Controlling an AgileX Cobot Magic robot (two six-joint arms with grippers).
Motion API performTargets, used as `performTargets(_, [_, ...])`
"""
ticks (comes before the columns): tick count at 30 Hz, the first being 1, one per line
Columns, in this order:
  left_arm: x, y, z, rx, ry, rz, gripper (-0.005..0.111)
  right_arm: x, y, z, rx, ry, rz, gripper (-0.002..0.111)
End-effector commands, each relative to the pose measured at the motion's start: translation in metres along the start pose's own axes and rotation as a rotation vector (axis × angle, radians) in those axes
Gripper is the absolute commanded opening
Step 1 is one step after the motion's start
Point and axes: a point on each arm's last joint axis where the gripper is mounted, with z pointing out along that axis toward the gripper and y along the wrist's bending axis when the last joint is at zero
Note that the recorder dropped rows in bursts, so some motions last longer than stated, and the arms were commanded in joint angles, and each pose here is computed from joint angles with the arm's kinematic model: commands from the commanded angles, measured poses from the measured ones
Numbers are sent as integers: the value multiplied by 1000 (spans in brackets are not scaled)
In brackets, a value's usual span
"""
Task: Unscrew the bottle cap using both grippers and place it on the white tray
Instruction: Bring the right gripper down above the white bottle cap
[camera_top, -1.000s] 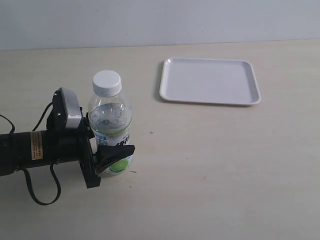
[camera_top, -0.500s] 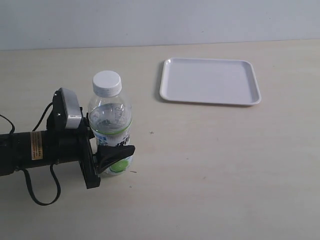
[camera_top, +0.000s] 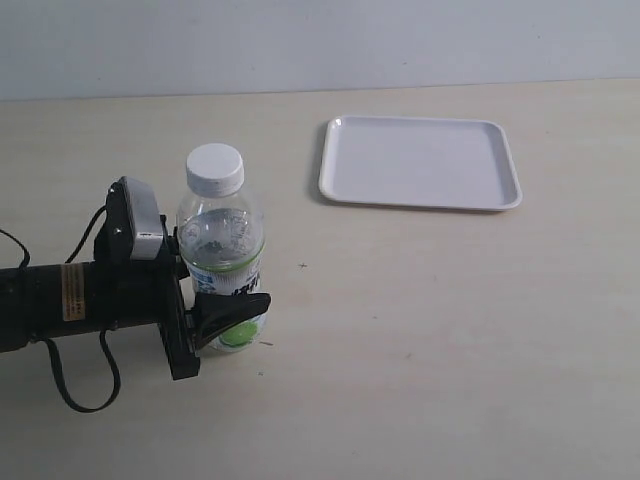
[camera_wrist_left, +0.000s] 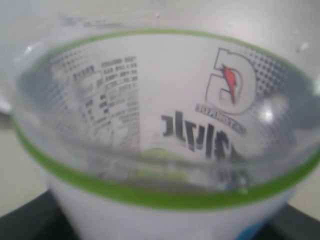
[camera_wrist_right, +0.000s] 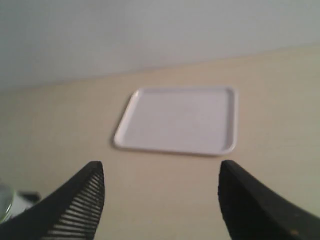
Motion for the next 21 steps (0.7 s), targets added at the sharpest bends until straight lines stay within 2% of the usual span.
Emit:
performTargets(1, [-6,-2,0,11,-27,12,0,-27,17,31,-155,336,-32,63])
performTargets(4, [-6,-2,0,12,-27,-26,0,-41,33,46,-336,509,-25,62])
performTargets(5, [-6,-2,0,12,-28,-36,0,-46,40,50,-416,532,-22,62])
performTargets(8, [-6,-2,0,12,-14,-40,0,-52,63,58,-534,543,-42,62])
performTargets(15, [-13,-2,-3,20,34,-25,0,-46,113,76,-485,633,-182,62])
performTargets(21, [-12,-2,-5,17,83,-13,0,-38,151,102,-334,708,-275,62])
